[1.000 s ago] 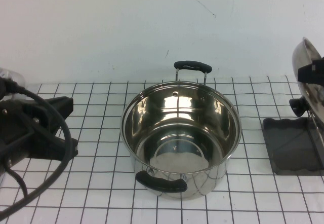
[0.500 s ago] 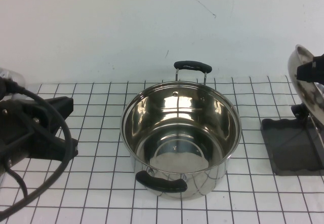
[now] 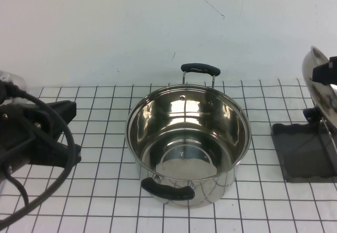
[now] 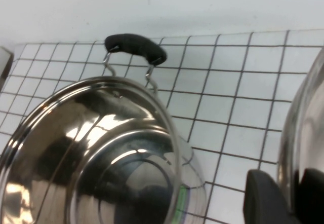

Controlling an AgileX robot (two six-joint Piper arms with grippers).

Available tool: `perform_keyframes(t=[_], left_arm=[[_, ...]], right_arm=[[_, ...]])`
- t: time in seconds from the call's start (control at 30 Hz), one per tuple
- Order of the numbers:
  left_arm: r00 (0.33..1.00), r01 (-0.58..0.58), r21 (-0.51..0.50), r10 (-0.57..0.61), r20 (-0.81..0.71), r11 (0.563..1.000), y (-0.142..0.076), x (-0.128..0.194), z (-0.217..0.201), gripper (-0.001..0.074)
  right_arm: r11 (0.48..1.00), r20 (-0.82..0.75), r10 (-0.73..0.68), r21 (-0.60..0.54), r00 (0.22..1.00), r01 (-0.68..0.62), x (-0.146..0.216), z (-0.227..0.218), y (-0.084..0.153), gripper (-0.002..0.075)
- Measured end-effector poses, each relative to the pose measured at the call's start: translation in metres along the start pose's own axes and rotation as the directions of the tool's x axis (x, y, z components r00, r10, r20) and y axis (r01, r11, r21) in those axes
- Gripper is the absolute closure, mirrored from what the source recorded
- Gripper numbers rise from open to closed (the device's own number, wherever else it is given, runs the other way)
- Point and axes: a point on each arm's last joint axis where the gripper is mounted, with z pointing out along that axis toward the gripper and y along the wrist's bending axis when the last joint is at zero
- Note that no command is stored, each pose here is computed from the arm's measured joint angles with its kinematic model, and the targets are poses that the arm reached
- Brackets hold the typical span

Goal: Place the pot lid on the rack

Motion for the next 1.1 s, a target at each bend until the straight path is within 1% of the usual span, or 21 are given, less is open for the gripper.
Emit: perform_keyframes(t=[0.33, 0.87, 1.1], left_arm=[[1.0, 0.0, 0.0, 0.0, 0.0, 1.0, 0.0, 0.0, 0.0, 0.0737], [1.0, -0.006, -0.004, 0.006, 0.004, 1.0, 0.0, 0.0, 0.0, 0.0737], [1.0, 0.008, -0.002, -0.008, 0.006, 1.0, 0.0, -0.001, 0.0, 0.0737]], right_arm=[[0.999, -0.003, 0.041, 0.028, 0.999, -0.041, -0.001, -0.015, -0.018, 0.0571], [0.998, -0.004, 0.057, 0.011, 0.998, -0.057, -0.001, -0.026, -0.016, 0.057], [0.998, -0.036, 0.063, 0.031, 0.997, -0.062, 0.002, -0.028, -0.02, 0.057]])
